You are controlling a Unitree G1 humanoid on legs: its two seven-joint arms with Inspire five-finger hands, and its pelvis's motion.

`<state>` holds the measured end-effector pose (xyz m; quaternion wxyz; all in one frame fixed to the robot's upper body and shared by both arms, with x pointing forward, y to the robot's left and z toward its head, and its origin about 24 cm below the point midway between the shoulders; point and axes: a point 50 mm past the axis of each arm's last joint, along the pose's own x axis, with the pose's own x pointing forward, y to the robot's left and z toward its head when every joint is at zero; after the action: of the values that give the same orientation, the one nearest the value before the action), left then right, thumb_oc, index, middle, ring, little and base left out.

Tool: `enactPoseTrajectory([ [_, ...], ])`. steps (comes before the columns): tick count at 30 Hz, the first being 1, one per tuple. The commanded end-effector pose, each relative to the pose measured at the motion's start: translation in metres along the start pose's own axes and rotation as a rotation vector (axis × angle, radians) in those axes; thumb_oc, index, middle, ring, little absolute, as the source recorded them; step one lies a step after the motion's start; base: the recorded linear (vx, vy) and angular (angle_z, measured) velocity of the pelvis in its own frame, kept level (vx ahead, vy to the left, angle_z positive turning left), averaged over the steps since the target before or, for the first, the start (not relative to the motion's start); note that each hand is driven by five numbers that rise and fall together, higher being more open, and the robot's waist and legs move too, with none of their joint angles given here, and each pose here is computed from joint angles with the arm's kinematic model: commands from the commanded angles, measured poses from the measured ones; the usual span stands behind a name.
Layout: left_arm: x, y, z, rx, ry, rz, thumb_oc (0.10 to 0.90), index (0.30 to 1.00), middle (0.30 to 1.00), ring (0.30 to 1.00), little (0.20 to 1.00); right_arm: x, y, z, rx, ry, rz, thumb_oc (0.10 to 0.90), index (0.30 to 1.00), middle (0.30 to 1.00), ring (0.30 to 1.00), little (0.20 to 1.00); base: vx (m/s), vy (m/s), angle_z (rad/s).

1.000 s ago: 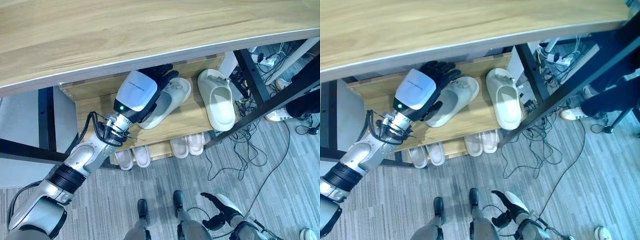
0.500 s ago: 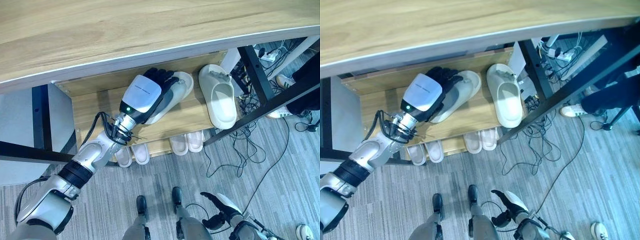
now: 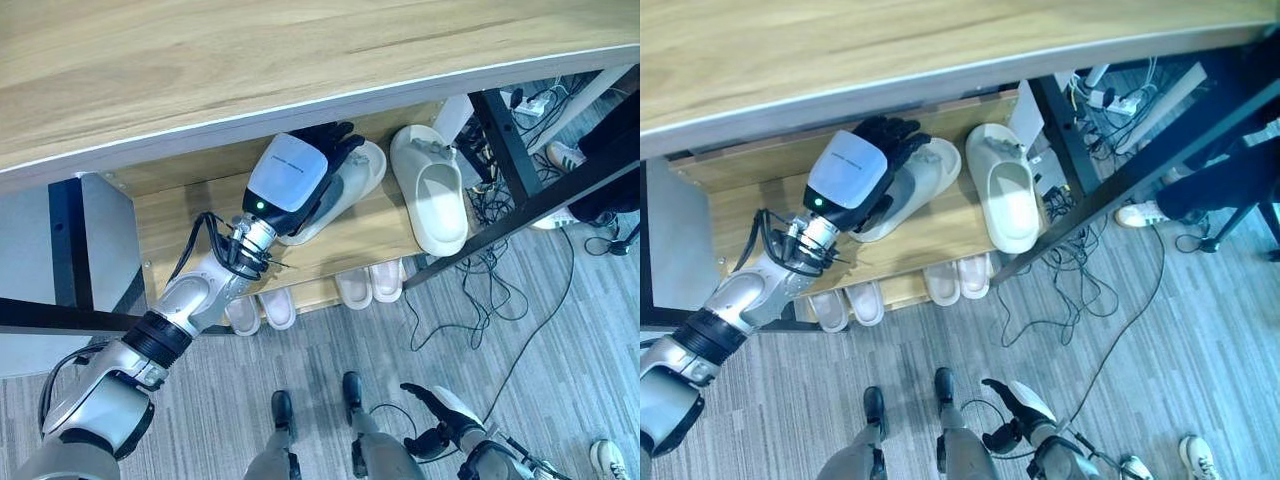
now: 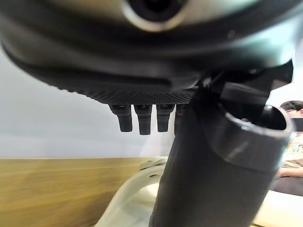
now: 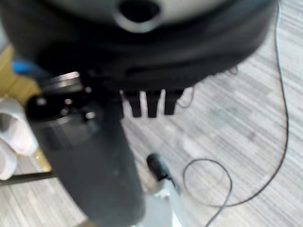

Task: Arrange the slippers neatly on the shoe rack.

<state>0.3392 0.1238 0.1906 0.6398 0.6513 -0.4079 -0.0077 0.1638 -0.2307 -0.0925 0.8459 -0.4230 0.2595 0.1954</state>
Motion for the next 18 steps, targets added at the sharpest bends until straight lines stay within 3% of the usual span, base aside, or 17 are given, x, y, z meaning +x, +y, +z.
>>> enactPoseTrajectory([
  [1,0.043,0.051,0.006,-0.03,-0.029,0.302,0.8,0.9,0.9,0.9,0.9,-0.013,-0.006,-0.008,0.002,-0.011,-0.036,0.8,0.9,0.9,0.9,0.9,0.0,0.0,0.0],
  [18,0.058,0.048,0.011,-0.041,-0.024,0.289,0.8,0.9,0.9,0.9,0.9,-0.013,-0.009,-0.009,-0.008,-0.009,-0.035,0.8,0.9,0.9,0.9,0.9,0.0,0.0,0.0],
])
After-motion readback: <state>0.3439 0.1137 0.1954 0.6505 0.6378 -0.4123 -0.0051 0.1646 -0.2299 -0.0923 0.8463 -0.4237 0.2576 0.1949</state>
